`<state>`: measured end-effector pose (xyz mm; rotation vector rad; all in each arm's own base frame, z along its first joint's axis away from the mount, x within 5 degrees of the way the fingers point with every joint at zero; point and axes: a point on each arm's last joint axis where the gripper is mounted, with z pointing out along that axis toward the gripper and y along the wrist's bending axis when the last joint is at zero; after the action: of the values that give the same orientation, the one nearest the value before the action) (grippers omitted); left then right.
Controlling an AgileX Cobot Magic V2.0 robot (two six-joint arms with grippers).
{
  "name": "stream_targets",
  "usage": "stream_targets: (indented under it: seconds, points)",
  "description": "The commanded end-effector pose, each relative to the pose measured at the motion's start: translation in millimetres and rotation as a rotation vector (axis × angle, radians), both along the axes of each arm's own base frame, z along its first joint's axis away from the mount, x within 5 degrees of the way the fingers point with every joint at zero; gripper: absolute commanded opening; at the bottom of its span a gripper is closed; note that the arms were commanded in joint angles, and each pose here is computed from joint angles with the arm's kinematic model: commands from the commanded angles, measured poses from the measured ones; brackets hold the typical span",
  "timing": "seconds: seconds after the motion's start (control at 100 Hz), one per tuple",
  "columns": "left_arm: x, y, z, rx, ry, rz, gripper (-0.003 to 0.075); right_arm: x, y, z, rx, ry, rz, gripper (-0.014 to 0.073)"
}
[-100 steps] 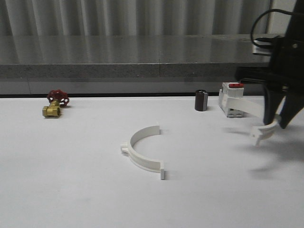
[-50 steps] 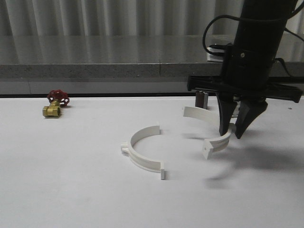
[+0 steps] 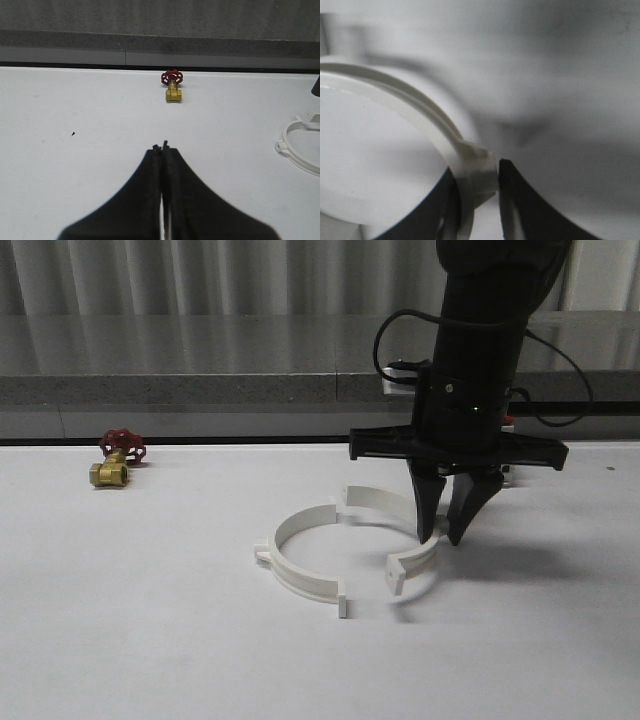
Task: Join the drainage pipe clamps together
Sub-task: 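Carry the second half-ring toward the first half-ring, then lower the half-ring so its tabs meet the first half-ring's tabs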
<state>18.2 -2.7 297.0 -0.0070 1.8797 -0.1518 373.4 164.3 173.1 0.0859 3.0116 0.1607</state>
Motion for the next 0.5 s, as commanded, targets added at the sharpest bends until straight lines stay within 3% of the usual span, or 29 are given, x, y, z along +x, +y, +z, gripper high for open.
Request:
stream_targets:
  seconds: [0.0,0.49]
  points:
    - [1.8,-0.3,13.7,-0.012,-0.090,0.000,-0.0020,2.9,1.4,26.6,0.023,-0.086,0.020,0.0078]
    - [1.8,-0.3,13.7,-0.012,-0.090,0.000,-0.0020,0.8,9.2,21.3,0.041,-0.062,-0.084,0.0078]
